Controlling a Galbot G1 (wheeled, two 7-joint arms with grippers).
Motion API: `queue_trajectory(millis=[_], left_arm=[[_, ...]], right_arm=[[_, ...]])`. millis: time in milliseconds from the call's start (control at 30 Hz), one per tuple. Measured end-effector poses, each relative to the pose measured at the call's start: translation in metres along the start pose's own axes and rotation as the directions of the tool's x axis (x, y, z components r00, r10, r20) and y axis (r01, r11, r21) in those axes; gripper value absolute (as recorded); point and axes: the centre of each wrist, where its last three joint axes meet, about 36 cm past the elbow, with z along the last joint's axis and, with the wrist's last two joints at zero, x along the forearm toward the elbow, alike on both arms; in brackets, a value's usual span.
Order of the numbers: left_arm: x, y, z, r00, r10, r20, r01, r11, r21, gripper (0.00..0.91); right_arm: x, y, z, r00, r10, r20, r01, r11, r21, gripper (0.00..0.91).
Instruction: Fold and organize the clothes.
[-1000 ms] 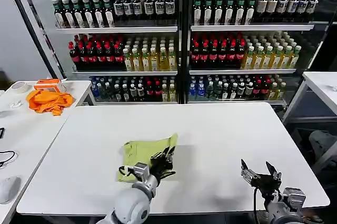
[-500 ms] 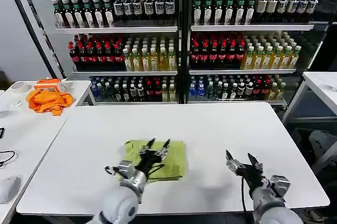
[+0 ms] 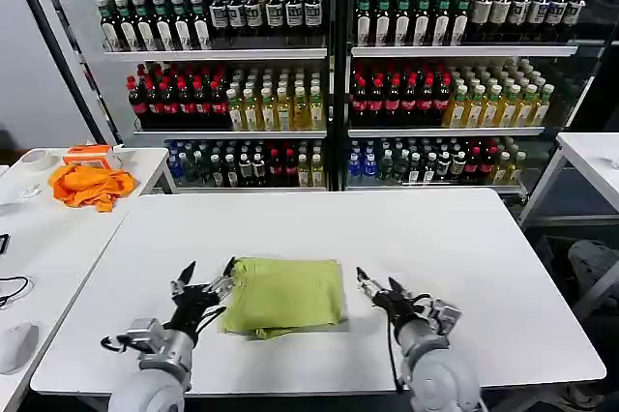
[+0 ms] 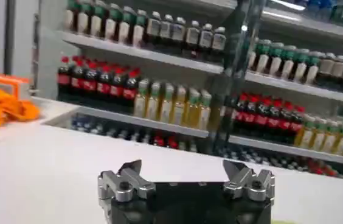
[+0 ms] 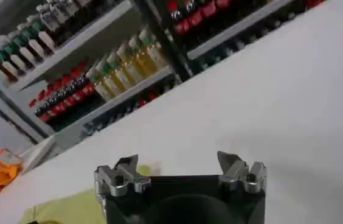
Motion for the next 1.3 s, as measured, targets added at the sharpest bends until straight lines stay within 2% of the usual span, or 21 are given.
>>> queue_trajectory(millis=[433,467,500,533,600,633,933,1300], left_arm=[[0.021,0.014,-0.004,0.999,-0.050,0.015,0.050,0.999,-0.013,0.907],[0.022,0.015,-0.004,0.999,-0.052,0.015,0.052,0.999,-0.013,0.907],[0.023,0.015,-0.004,0.998,-0.054,0.016,0.055,0.998,-0.013,0.907],[0.024,0.016,-0.004,0.998,-0.056,0.016,0.056,0.998,-0.014,0.907],[0.026,0.017,-0.005,0.998,-0.059,0.019,0.060,0.998,-0.016,0.907],[0.027,0.017,-0.006,0.998,-0.061,0.020,0.062,0.998,-0.017,0.907],[0.032,0.018,-0.008,0.997,-0.066,0.025,0.067,0.998,-0.018,0.907],[0.033,0.017,-0.009,0.998,-0.063,0.028,0.063,0.998,-0.015,0.907]], right_arm=[[-0.040,0.036,0.035,0.999,-0.009,-0.047,0.010,1.000,0.018,0.907],[-0.042,0.039,0.038,0.999,-0.008,-0.049,0.009,1.000,0.022,0.786],[-0.043,0.041,0.040,0.999,-0.007,-0.050,0.008,1.000,0.024,0.504],[-0.044,0.044,0.042,0.999,-0.007,-0.052,0.008,1.000,0.027,0.353],[-0.047,0.049,0.047,0.998,-0.007,-0.055,0.008,0.999,0.032,0.081],[-0.048,0.052,0.048,0.998,-0.006,-0.057,0.008,0.999,0.034,0.000],[-0.052,0.066,0.058,0.998,-0.005,-0.061,0.008,0.999,0.039,0.000],[-0.051,0.058,0.054,0.999,0.016,-0.038,-0.014,0.999,0.051,0.000]])
